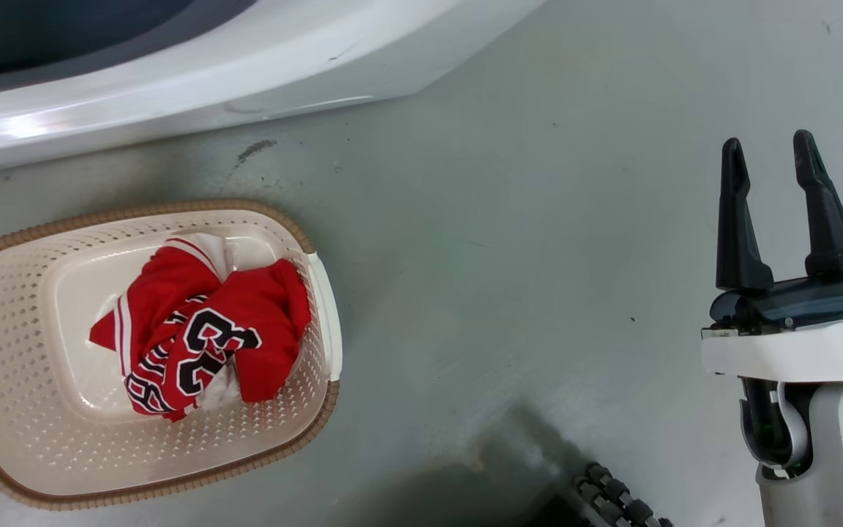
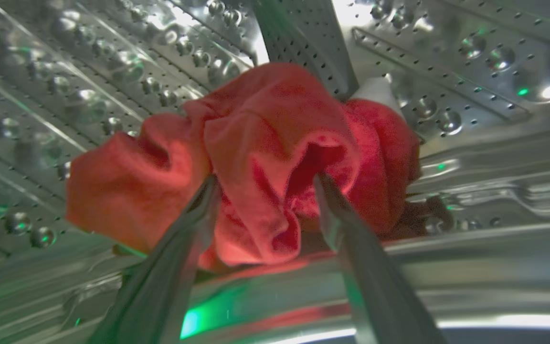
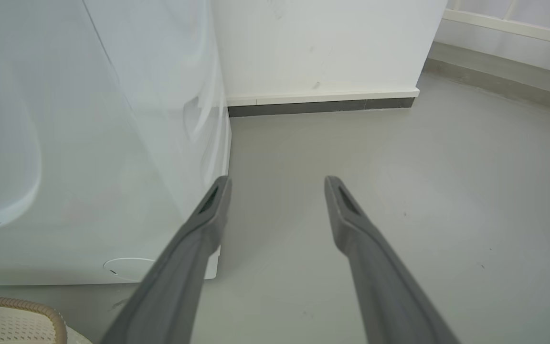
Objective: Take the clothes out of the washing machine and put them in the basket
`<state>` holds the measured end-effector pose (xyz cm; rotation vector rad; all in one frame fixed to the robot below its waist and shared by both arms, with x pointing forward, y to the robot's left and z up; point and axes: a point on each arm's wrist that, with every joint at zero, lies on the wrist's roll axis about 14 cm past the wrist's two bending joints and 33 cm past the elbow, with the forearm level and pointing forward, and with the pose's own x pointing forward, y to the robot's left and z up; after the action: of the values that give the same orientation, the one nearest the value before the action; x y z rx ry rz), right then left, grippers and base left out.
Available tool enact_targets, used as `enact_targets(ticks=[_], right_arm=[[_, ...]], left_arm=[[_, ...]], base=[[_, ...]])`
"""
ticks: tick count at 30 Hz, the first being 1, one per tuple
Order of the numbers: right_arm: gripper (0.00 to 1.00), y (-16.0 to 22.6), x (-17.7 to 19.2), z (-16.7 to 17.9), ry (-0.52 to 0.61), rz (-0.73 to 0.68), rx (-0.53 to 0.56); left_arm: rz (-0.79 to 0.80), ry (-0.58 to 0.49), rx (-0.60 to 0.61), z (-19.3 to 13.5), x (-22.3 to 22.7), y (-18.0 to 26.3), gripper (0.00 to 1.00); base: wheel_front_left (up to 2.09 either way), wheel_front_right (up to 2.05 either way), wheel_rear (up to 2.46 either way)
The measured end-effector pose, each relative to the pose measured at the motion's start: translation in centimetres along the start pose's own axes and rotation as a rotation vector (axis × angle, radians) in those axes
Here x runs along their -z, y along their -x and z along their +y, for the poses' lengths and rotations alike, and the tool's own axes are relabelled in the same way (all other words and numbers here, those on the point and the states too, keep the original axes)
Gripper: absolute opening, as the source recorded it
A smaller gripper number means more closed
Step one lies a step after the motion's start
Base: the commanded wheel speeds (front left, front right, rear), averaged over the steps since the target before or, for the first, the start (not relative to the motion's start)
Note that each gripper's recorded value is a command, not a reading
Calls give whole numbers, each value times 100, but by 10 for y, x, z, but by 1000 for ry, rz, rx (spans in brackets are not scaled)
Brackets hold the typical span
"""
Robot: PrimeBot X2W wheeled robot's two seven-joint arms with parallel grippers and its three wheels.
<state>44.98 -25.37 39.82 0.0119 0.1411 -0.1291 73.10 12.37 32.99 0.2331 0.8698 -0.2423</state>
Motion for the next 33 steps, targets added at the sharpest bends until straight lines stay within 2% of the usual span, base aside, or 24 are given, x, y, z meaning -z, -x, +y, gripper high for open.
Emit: enact_targets(ticks=[7, 13, 14, 15, 25, 33], right_arm=[[100, 0, 12, -8, 5, 30, 23], [100, -1, 18, -4, 2, 45, 13], [100, -2, 18, -4, 3, 44, 13], [100, -2, 17, -4, 3, 42, 13], [100, -1, 2, -1, 7, 5, 2], [100, 9, -25, 3, 19, -55, -12]], left_arm=[[88, 9, 5, 1, 23, -21, 100], [70, 8, 4, 1, 26, -28, 100], [60, -1, 0, 2, 24, -29, 10], [52, -13, -6, 3, 24, -29, 0], [-91, -12, -2, 3, 2, -11, 0], [-253, -1, 44, -17, -9, 29, 0]], base=[[0, 0, 0], [0, 0, 0], [0, 0, 0], [0, 0, 0], [0, 0, 0], [0, 0, 0]])
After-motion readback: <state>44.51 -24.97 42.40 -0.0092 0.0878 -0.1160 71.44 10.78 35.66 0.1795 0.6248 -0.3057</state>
